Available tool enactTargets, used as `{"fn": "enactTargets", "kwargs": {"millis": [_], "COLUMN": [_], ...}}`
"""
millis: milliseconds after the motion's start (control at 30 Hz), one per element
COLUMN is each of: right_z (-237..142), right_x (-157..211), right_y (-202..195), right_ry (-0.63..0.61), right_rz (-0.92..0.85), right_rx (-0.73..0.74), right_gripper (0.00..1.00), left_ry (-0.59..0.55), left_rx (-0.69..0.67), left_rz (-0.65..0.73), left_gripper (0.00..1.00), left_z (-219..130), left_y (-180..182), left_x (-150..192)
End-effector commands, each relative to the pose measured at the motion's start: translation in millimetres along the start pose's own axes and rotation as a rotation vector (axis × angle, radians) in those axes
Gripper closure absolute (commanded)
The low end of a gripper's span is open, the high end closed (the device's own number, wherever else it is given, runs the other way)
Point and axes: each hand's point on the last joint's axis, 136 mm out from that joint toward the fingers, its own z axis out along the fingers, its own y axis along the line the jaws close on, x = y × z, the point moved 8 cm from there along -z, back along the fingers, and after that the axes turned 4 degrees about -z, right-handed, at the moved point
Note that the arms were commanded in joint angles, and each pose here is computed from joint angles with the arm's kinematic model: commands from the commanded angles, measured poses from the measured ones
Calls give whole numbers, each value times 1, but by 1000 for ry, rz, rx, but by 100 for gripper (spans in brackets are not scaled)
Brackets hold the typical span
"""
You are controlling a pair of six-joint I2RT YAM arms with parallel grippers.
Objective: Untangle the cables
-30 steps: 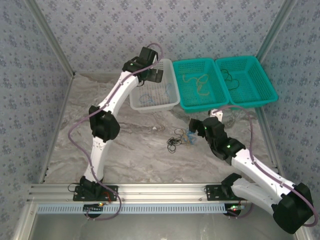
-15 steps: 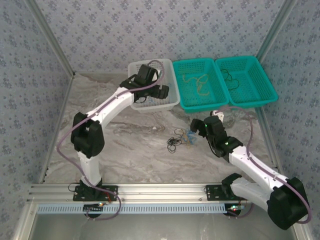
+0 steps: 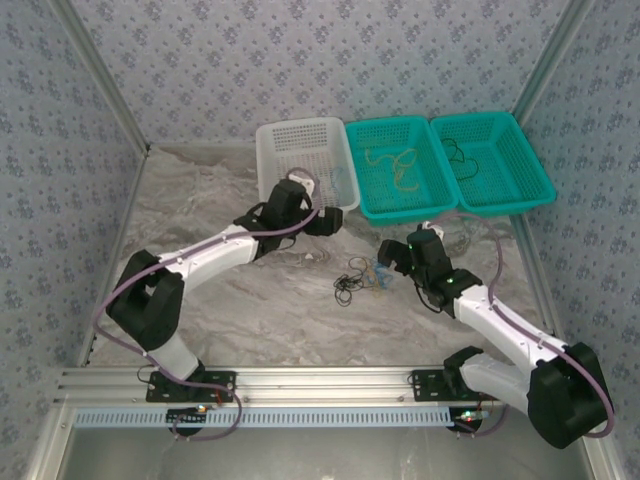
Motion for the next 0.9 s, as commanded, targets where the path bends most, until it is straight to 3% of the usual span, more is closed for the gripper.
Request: {"fn": "enactTargets", "kwargs": {"millis": [0, 300, 400, 533, 667, 867], "right_z": [-1, 7, 10, 12, 12, 15], "right_x": [-4, 6, 10, 10, 11, 11], "right_y": [8, 21, 25, 28, 27, 29], "right_ry": [29, 156, 184, 187, 191, 190], "right_rz": [-12, -39, -44, -41, -43, -44], "right_rx": [-57, -141, -162, -180, -169, -186], "right_gripper": [0, 2, 2, 2, 2, 2], "left_ry": [-50, 137, 191, 293, 345, 358], "left_rx": [80, 55, 107, 192, 158, 109], "left_rz": [-82, -84, -56, 17, 35, 40], "left_gripper": [1, 1, 1, 8, 22, 34], "left_z": [-6, -1, -4, -5, -7, 13], "left_y": [-20, -22, -22, -28, -27, -35], "left_x": [8, 69, 79, 97, 106, 95]}}
